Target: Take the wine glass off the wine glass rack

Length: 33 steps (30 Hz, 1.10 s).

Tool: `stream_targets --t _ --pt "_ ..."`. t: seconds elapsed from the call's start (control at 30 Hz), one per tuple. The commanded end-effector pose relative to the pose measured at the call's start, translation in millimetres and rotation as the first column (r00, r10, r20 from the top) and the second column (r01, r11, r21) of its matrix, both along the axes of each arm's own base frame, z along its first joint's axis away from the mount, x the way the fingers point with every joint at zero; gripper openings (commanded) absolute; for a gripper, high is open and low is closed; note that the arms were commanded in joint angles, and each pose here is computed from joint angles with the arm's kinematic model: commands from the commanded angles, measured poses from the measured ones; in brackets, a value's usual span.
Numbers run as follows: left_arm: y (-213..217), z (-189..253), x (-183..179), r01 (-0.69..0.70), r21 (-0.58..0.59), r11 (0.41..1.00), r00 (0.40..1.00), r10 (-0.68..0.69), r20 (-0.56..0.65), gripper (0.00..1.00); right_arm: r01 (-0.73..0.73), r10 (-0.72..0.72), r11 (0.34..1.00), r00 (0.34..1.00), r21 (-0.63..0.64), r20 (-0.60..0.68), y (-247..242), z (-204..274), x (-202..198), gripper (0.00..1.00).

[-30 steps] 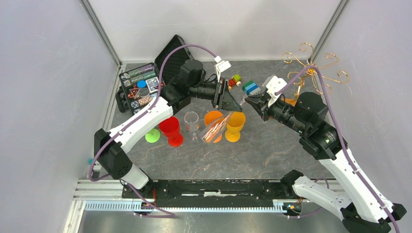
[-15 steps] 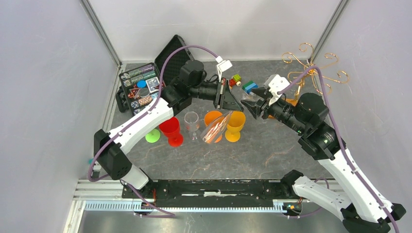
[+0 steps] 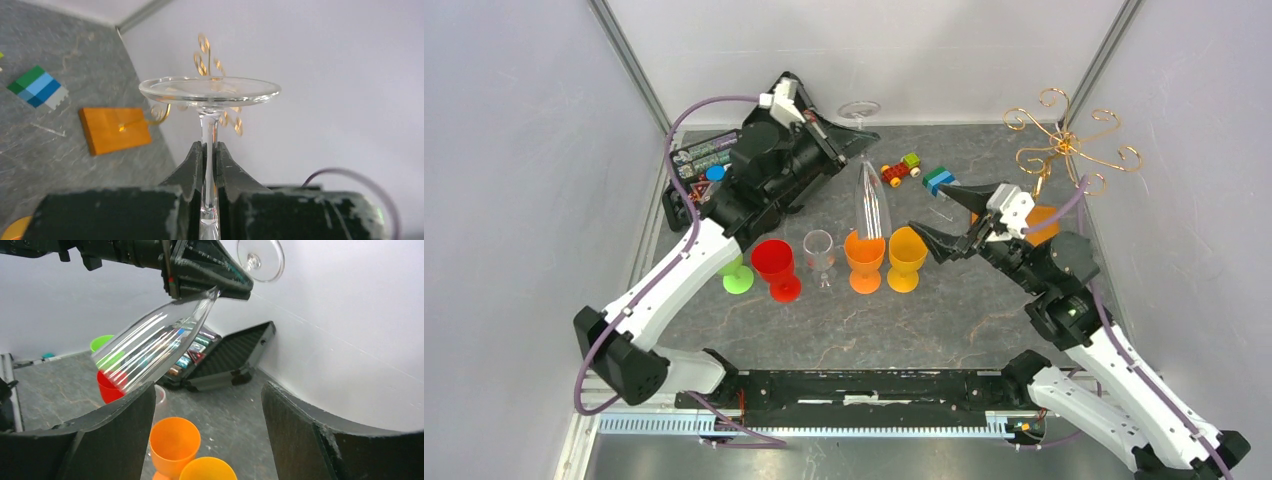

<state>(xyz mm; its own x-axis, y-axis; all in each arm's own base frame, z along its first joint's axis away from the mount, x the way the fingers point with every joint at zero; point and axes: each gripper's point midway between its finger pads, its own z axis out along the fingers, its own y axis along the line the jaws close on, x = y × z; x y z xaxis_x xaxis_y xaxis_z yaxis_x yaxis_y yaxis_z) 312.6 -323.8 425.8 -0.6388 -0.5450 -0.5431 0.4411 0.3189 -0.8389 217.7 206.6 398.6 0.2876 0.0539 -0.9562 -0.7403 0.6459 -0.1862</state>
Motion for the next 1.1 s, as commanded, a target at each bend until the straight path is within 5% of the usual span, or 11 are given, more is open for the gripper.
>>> stream_targets --t 0.0,0.4,1.07 --pt "50.7 59.2 26.3 -0.311 -0.342 0.887 0.950 0.299 -0.091 0.02 -0.127 0.095 0.973 0.982 0.195 0.164 4.1 34.9 -24.9 0.81" --pt "70.2 81.6 35.8 -0.388 -0.511 0.767 0.921 0.339 -0.191 0.02 -0.131 0.010 0.934 0.939 0.332 0.343 -0.3 65.5 -24.3 0.72" --pt "60.6 61.9 34.4 -0.333 -0.584 0.741 0.943 0.246 -0.225 0.02 0.114 -0.194 0.902 0.969 0.416 0.156 24.7 64.5 24.7 0.40"
